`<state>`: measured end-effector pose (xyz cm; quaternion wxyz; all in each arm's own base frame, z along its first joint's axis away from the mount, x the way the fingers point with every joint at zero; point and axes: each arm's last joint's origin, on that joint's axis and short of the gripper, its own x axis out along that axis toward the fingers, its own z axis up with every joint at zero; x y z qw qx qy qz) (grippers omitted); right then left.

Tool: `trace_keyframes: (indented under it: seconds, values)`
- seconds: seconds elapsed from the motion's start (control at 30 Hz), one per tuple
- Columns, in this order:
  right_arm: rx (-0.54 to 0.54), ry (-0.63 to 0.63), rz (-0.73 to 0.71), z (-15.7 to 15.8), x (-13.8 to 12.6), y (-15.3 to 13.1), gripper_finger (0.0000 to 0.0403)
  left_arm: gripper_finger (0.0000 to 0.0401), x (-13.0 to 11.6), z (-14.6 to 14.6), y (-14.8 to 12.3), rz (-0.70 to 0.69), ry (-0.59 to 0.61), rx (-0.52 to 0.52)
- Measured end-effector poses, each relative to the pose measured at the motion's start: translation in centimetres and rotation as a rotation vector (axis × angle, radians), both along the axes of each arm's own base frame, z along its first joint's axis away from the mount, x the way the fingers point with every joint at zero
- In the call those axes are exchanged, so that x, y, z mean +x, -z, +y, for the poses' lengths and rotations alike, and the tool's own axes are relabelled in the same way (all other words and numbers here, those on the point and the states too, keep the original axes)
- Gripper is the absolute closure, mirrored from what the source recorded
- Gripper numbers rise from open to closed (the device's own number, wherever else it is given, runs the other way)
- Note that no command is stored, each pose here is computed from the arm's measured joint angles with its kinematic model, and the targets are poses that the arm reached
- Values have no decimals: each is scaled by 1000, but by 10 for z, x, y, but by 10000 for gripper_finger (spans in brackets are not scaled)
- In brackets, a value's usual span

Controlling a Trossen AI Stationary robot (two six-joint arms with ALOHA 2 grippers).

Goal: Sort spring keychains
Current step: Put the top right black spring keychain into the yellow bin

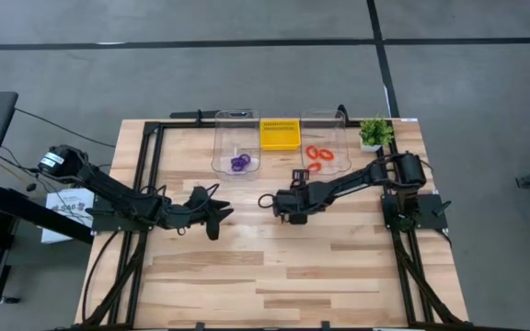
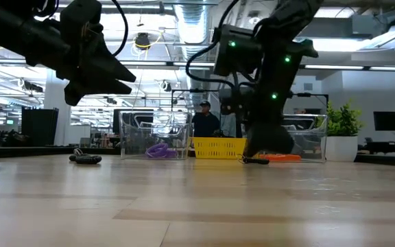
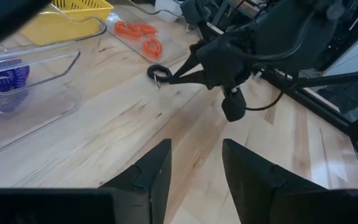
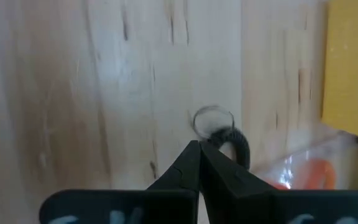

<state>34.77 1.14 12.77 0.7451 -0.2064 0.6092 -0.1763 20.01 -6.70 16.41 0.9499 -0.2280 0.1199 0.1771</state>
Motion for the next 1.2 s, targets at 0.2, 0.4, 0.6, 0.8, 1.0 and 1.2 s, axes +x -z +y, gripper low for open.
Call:
trace_keyframes:
  seconds: [0.2,0.4,0.6,0.8,1.0,1.2]
  values:
    - [-6,-1,1,-1,3,-4,403,261,0,0,0,1,2,1]
    - [-12,26,38,-10,0,-4,403,261,0,0,0,2,3,3]
    - [-9,57,40,-21,0,-4,403,261,0,0,0,2,3,3]
    - [0,62,47,-26,0,-3,403,261,0,0,0,3,3,3]
    - [30,55,78,-26,-1,3,403,261,0,0,0,3,3,3]
    - [8,15,155,-22,0,19,403,261,0,0,0,3,3,3]
